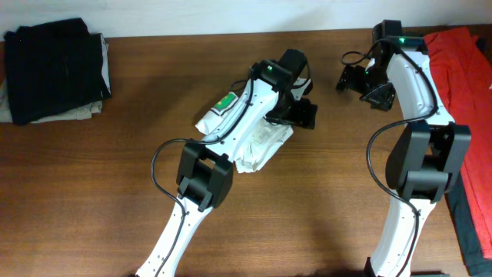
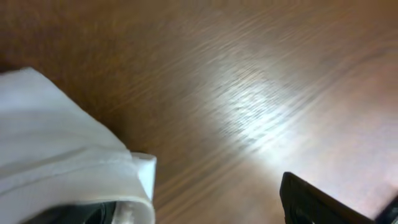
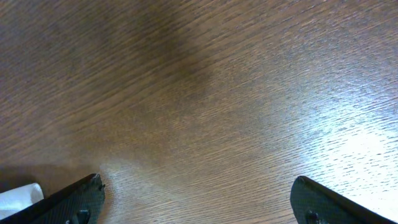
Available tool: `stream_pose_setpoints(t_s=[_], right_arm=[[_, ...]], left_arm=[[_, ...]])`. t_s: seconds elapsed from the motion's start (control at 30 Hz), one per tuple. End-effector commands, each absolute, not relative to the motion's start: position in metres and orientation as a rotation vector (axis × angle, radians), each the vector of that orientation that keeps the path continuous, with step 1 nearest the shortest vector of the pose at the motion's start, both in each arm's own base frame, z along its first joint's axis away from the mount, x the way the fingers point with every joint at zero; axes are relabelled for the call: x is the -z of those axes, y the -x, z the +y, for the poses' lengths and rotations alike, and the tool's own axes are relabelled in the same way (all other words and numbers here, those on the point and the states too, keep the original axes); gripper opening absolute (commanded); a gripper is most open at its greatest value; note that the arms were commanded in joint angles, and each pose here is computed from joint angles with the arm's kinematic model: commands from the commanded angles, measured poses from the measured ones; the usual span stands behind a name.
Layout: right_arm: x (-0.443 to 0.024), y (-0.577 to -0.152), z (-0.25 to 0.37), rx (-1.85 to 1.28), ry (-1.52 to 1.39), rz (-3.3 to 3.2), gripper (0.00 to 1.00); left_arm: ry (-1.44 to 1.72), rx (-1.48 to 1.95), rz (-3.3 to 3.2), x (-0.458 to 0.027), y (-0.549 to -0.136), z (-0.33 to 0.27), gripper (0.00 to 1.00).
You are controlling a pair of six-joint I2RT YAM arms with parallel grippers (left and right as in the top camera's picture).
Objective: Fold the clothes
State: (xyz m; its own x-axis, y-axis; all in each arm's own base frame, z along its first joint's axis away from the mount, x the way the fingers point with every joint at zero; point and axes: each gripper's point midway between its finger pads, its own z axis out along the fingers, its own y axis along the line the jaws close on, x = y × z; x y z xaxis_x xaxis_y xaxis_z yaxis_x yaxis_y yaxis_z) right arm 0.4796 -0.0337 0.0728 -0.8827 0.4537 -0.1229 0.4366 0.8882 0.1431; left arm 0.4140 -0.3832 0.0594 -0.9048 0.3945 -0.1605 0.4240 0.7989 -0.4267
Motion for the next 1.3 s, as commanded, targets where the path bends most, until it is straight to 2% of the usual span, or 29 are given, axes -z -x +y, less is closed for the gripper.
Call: stream_pose_setpoints(t_s=[0.0,0.1,0.2,0.37,0.47,0.57,0.67,0.77,0.93,1.0,1.03,1.07,1.13,1.2,1.27], right_arm=[[-0.077,-0.479,-0.037,-0.155,-0.709,2.891,0.99],[-0.077,-0.479,-0.037,-0.155,-0.709,2.891,0.99],[-0.077,-0.479,-0.037,-0.155,-0.709,2.891,0.99],[-0.077,-0.479,-0.037,-0.155,-0.709,2.891,0.99],[-0.077,-0.479,-0.037,-0.155,-0.709,2.891,0.99],[-0.077,-0.479,-0.037,-0.155,-0.709,2.891,0.99],[-0.077,-0.479,-0.037,-0.155,-0.709,2.891,0.99],[-0.077,-0.479,-0.037,-0.155,-0.709,2.891,0.99],[-0.077,-0.479,-0.037,-0.155,-0.709,2.891,0.99],[-0.077,-0.479,-0.037,-0.155,-0.709,2.891,0.99],[-0.077,-0.479,-0.037,-0.155,-0.709,2.891,0.99],[-0.077,-0.479,-0.037,-0.155,-0.709,2.891,0.99],[-0.077,-0.479,-0.037,-0.155,-0.709,2.891,0.99],[-0.077,-0.479,-0.037,-0.155,-0.709,2.891,0.99],[-0.077,-0.479,-0.037,-0.155,-0.709,2.891,0.99]], left_arm=[[-0.748,0.787,2.733,-0.147,-0.414,-0.389,0.96],[-0.613,0.491,2.737,-0.178,-0.435,-0.327,0.99],[-0.578,0.285,2.938,-0.165,-0.418,-0.257,0.99],[-0.481,0.310,3.063,-0.147,-0.420,-0.212,0.99],[-0.442,0.291,3.130,-0.164,-0.386,-0.186,0.99],[-0.516,0.241,3.288,-0.148,-0.326,-0.177,0.99],[-0.643,0.319,3.398,-0.092,-0.283,-0.205,0.99],[-0.638,0.418,3.352,-0.049,-0.278,-0.229,0.99],[-0.590,0.441,3.260,-0.039,-0.301,-0.237,0.98],[-0.595,0.447,3.254,-0.039,-0.301,-0.239,0.89],[-0.597,0.446,3.255,-0.039,-0.300,-0.240,0.89],[-0.613,0.444,3.256,-0.039,-0.297,-0.243,0.71],[-0.646,0.438,3.259,-0.040,-0.291,-0.248,0.48],[-0.646,0.431,3.280,-0.040,-0.284,-0.251,0.01],[-0.682,0.542,3.278,-0.044,-0.273,-0.268,0.01]])
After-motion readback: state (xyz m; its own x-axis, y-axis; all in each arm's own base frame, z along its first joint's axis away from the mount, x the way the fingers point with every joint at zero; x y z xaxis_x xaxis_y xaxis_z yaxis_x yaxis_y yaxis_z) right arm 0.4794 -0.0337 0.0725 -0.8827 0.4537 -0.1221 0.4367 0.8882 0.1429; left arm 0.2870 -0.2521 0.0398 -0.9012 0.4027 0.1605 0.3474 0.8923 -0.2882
